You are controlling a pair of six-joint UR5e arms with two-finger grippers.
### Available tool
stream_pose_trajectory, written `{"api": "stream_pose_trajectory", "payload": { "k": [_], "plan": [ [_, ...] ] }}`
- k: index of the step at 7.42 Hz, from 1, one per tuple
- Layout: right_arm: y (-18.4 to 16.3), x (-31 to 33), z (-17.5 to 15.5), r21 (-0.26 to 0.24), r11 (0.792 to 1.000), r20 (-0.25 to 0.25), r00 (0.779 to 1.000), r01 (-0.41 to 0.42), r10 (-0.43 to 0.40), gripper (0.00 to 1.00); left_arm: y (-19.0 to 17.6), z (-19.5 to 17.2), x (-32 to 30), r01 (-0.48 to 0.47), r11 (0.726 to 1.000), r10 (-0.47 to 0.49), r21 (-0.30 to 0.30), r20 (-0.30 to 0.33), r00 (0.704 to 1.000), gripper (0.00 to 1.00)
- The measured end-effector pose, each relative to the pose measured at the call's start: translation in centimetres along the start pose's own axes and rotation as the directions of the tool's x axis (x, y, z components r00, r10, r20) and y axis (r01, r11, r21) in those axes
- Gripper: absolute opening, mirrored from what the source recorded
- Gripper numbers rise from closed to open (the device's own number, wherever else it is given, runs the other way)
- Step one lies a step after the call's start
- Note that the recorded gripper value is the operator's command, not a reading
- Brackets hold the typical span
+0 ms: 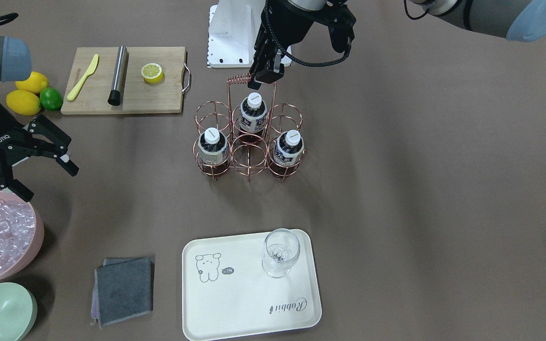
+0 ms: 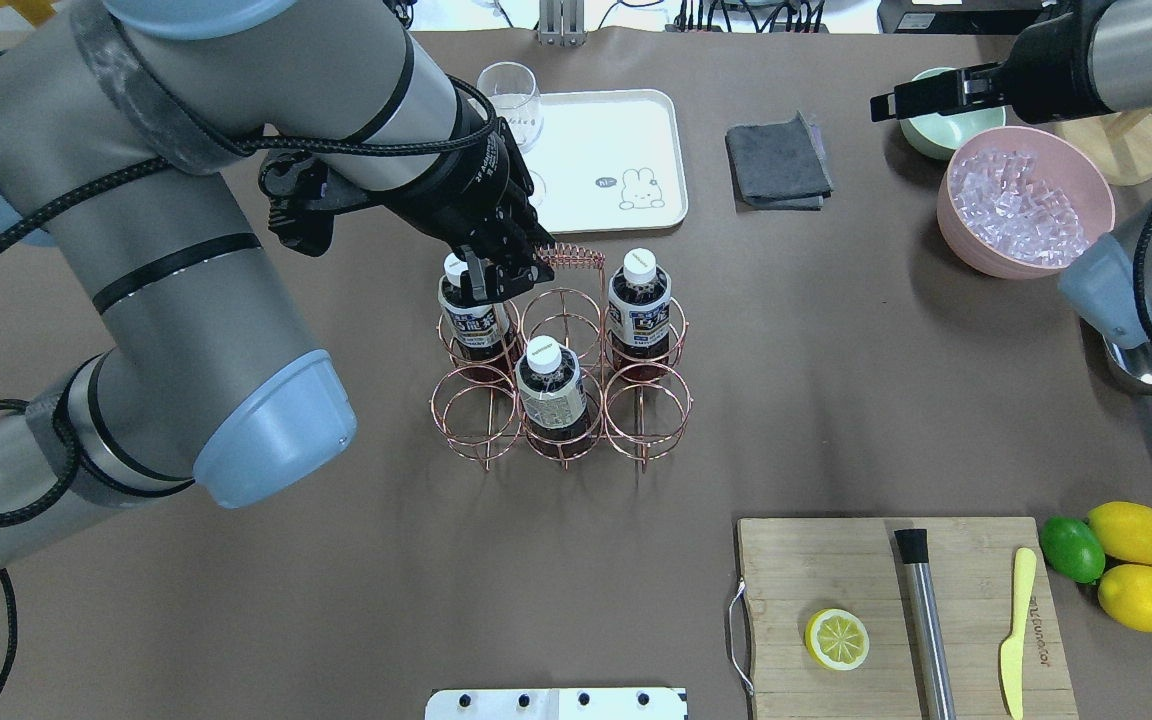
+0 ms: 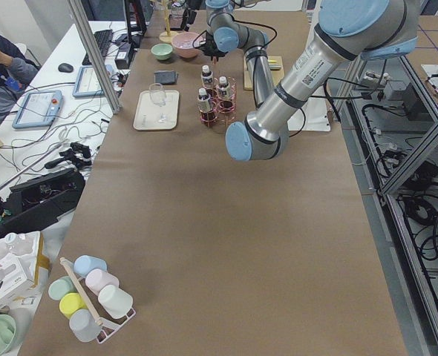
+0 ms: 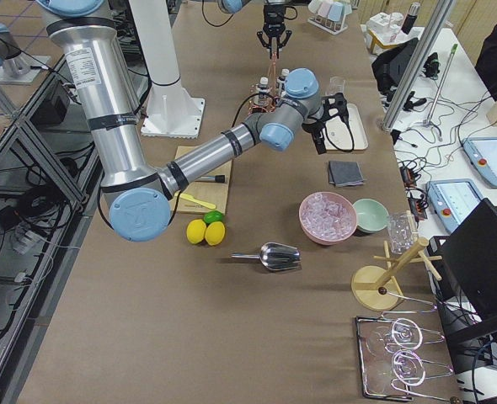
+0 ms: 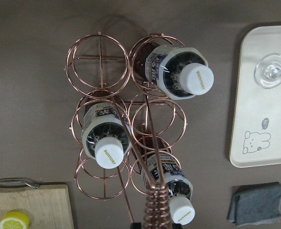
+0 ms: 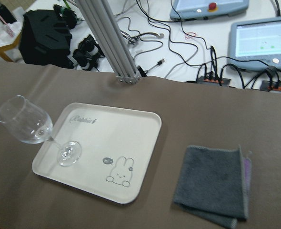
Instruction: Take tea from basket to plate
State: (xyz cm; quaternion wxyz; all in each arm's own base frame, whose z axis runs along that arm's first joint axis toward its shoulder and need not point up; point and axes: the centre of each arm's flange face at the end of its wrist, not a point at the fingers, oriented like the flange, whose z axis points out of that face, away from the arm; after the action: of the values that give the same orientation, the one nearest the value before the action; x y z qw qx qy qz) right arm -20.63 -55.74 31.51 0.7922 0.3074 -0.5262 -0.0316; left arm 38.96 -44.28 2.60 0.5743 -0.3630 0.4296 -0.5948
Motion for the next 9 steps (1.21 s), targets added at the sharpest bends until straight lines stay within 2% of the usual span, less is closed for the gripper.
{"api": "stream_pose_trajectory", "payload": {
  "k": [2, 4, 5, 7, 9],
  "plan": [
    [-0.3, -3.1, 1.0, 0.095, 0.994, 0.074, 0.996, 0.047, -0.054, 1.0, -0.2, 0.1, 0.0, 0.0, 1.0, 0.0, 0.001, 0.0, 1.0, 0.0],
    [1.5, -8.2, 4.5, 0.194, 0.98, 0.096, 0.993, 0.047, -0.067, 1.0, -0.3, 0.1, 0.1, 0.0, 1.0, 0.0, 0.001, 0.0, 1.0, 0.0],
    [3.1, -10.7, 6.2, 0.227, 0.973, 0.107, 0.992, 0.035, -0.06, 1.0, -0.3, 0.1, 0.1, 0.0, 1.0, 0.0, 0.001, -0.001, 1.0, 0.0],
    [5.2, -14.5, 7.5, 0.265, 0.964, 0.132, 0.99, 0.018, -0.054, 1.0, -0.3, 0.1, 0.1, 0.001, 1.0, -0.001, 0.001, -0.001, 1.0, 0.0],
    [5.2, -16.3, 7.2, 0.288, 0.957, 0.15, 0.986, 0.023, -0.068, 1.0, -0.3, 0.1, 0.1, 0.0, 1.0, 0.0, 0.001, -0.001, 1.0, 0.0]
  ]
}}
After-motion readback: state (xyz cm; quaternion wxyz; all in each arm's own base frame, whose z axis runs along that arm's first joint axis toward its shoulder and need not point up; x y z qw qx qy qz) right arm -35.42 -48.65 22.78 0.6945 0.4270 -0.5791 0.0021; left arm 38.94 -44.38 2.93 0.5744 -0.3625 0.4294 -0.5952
